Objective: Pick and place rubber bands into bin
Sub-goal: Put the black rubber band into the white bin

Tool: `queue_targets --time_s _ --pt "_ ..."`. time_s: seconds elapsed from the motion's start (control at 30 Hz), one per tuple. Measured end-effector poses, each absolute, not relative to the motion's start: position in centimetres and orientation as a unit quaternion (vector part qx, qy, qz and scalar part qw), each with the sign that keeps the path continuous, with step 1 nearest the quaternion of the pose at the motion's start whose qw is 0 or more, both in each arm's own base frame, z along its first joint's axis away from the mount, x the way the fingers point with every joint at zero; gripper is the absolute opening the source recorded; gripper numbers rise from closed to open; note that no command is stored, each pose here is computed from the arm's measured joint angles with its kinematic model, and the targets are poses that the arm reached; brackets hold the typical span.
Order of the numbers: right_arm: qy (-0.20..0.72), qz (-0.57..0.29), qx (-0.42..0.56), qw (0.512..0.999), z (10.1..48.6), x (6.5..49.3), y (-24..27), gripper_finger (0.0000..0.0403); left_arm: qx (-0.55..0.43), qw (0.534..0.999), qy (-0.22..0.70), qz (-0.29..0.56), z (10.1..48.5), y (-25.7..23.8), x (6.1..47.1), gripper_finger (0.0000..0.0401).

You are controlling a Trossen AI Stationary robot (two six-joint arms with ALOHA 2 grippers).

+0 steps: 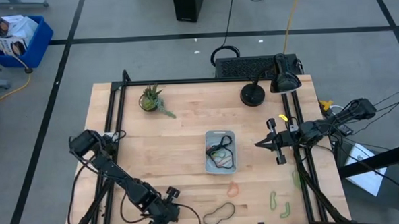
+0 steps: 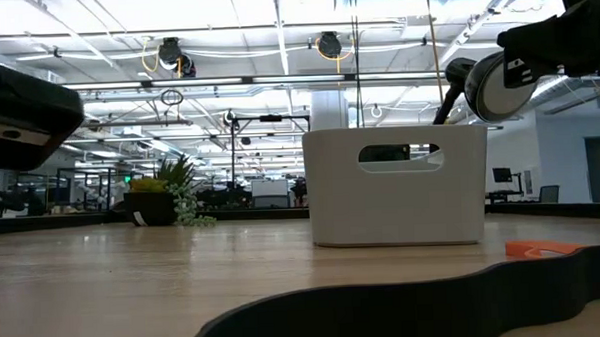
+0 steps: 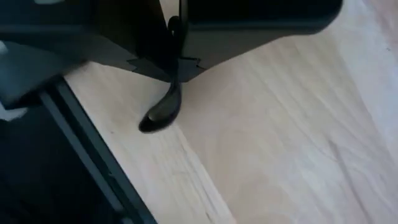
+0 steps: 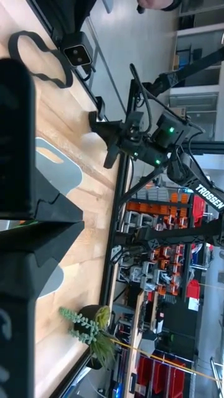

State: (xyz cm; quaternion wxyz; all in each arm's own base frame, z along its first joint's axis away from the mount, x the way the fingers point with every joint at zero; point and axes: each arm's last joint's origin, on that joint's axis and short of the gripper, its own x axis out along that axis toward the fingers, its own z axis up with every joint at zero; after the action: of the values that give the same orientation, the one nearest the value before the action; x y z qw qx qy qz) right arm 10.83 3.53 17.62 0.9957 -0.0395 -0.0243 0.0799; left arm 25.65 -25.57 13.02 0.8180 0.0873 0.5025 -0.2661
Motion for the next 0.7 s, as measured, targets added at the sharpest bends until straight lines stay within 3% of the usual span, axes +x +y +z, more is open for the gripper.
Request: queue_targets --time_s 0.2,0.47,0.7 --pt "-0.028 0.080 -0.038 0.996 17.7 10.8 3.5 0.0000 0.121 0.845 0.465 -0.233 16.8 -23.1 26.1 0.0008" --pt "-0.028 0.080 -0.038 0.996 17.7 10.8 3.5 0.0000 0.151 0.931 0.319 -0.092 25.4 -16.1 27.9 0.0007" --pt "-0.027 0.080 -0.039 0.996 17.7 10.8 3.5 0.0000 0.129 0.975 0.180 -0.024 28.8 -10.3 31.6 0.0007"
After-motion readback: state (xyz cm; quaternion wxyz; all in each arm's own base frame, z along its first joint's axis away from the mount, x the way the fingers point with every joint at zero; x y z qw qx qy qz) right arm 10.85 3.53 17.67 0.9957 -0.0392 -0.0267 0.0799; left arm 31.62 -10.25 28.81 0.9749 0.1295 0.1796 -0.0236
